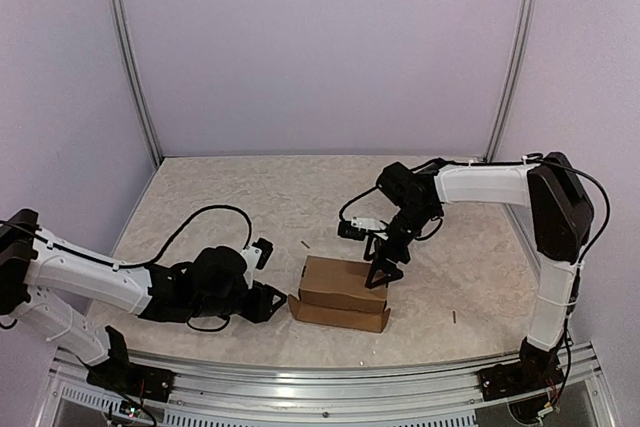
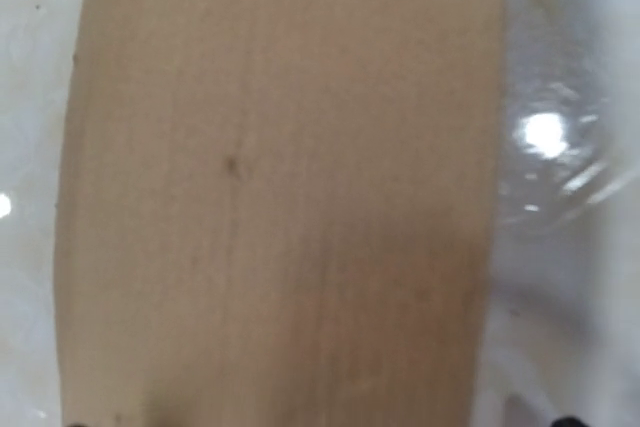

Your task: Fold the paper box

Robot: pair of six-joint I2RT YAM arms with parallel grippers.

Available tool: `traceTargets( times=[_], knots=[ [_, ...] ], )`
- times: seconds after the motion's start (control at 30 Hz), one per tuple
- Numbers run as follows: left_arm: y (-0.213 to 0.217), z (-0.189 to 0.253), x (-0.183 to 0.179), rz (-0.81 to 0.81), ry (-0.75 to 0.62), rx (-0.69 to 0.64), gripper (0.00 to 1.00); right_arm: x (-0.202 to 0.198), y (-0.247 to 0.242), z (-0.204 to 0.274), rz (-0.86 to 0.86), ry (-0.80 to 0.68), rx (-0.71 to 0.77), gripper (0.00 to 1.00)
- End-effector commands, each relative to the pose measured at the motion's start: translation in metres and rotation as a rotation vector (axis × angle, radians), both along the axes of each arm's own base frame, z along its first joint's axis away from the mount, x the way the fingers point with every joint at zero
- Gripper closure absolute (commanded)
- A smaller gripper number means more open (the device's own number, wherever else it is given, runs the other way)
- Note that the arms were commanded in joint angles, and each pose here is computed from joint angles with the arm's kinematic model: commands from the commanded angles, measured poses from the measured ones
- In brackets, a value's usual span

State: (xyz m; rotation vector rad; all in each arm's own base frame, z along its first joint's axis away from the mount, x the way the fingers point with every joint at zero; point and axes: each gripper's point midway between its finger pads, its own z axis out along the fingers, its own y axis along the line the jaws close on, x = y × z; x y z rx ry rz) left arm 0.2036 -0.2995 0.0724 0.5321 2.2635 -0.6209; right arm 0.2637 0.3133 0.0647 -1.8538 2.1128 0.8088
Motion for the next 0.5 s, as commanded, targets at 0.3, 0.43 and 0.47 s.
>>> traceTargets(
  times=[0.3,0.43,0.47],
  knots=[
    [-0.023,-0.032,-0.019,0.003,0.150,0.033,0.61,0.032,-0.023,0.079,-0.113,-0.297,0.094,0.00],
    [-0.027,-0.031,-0.013,-0.001,0.113,0.053,0.65,0.015,-0.037,0.100,-0.027,-0.523,0.175,0.00],
    [-0.028,-0.029,-0.011,-0.004,0.103,0.054,0.66,0.006,-0.043,0.088,-0.006,-0.549,0.156,0.00]
  ],
)
